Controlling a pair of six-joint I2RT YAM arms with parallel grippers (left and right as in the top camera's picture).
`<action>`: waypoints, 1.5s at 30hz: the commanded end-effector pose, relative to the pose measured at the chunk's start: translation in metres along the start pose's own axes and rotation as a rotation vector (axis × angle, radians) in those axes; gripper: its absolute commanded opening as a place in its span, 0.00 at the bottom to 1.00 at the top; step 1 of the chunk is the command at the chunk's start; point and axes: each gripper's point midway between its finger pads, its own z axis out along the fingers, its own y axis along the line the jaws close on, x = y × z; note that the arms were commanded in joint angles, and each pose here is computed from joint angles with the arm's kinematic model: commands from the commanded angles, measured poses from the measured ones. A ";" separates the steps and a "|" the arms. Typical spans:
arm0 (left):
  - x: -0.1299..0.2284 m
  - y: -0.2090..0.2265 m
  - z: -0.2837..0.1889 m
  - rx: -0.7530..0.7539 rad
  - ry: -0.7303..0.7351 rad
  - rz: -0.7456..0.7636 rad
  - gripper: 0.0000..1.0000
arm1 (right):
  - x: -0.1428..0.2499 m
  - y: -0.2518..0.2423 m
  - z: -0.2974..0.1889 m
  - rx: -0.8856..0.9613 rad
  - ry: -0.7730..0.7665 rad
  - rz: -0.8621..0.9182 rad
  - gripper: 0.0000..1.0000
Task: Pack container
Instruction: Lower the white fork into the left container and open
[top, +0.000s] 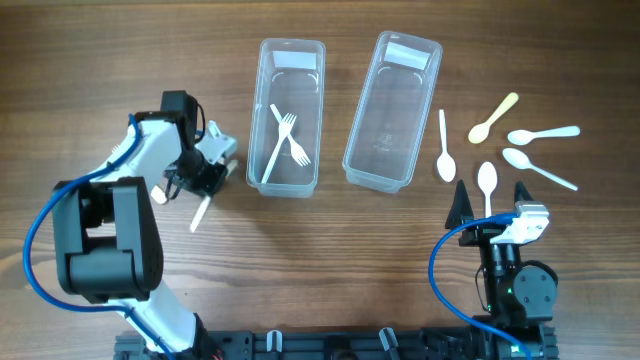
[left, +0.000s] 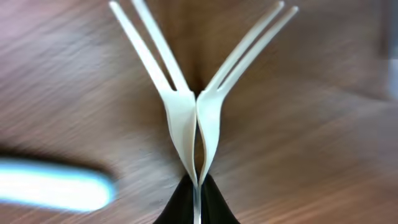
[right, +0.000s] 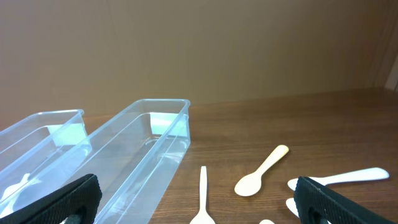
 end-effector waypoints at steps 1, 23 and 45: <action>-0.030 0.044 -0.041 -0.200 -0.078 -0.183 0.04 | -0.002 0.002 0.000 -0.014 -0.008 -0.004 1.00; -0.188 -0.101 -0.225 0.165 -0.755 -0.087 0.04 | -0.002 0.002 0.000 -0.014 -0.008 -0.003 1.00; -0.190 -0.066 -0.231 0.041 -0.791 -0.191 0.72 | -0.002 0.002 0.000 -0.014 -0.008 -0.003 1.00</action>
